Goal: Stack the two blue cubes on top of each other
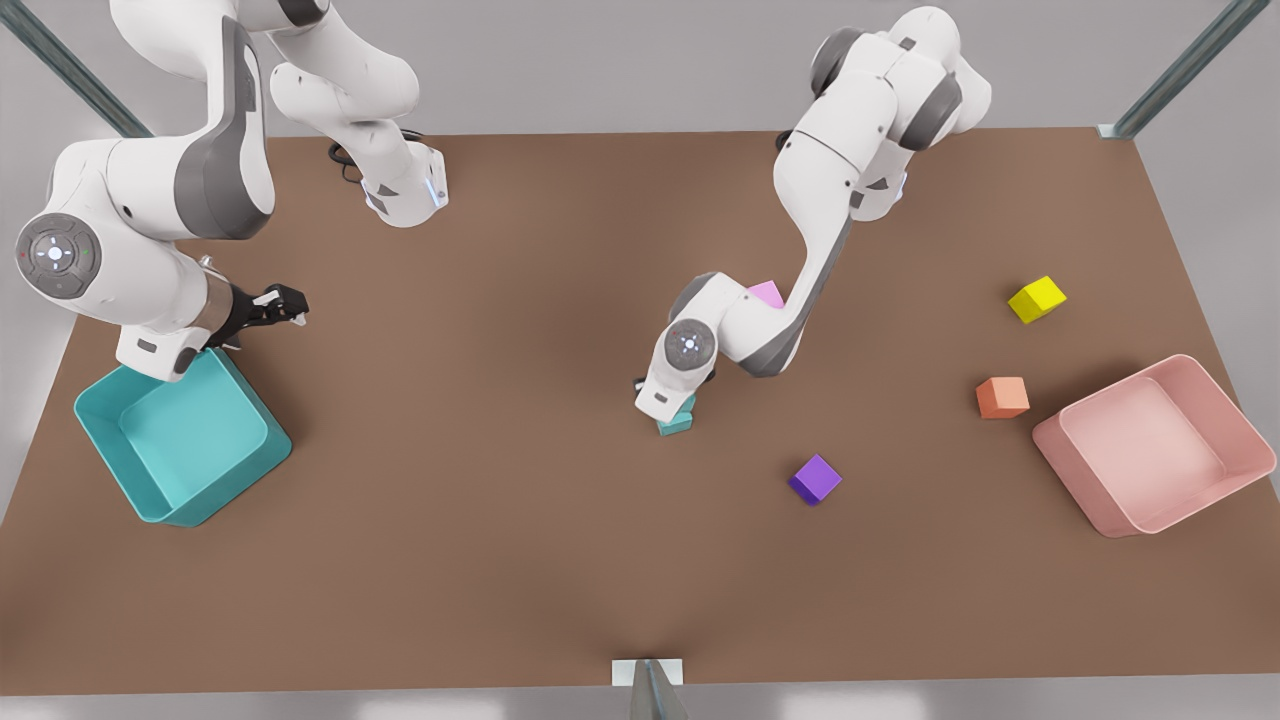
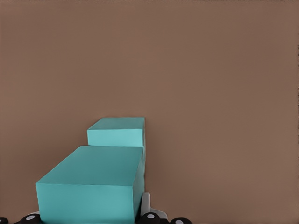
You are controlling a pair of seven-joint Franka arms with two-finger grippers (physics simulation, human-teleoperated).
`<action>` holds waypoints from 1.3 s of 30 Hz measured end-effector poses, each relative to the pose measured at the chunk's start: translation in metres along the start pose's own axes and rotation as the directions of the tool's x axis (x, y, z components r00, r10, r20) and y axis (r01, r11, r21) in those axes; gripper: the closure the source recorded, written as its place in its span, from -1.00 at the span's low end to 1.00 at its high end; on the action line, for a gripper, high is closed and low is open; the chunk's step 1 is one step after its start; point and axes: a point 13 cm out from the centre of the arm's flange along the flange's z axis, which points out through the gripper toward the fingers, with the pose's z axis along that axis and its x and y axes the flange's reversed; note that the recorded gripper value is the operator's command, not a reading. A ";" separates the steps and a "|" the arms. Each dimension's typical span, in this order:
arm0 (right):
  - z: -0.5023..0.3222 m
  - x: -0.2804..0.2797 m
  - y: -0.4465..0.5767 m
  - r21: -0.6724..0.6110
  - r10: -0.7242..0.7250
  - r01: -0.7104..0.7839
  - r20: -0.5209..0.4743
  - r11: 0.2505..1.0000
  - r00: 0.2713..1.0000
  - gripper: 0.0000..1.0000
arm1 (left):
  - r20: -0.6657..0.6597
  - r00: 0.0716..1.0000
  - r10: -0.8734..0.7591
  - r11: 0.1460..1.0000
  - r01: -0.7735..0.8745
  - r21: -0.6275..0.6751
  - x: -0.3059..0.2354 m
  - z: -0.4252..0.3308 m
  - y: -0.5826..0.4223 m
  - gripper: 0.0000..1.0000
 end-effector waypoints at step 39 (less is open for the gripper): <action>0.003 -0.001 0.000 -0.007 0.004 -0.004 -0.005 1.000 1.000 -1.00 | 0.122 0.975 -0.188 0.981 0.192 -0.021 -0.080 -0.374 0.299 -1.00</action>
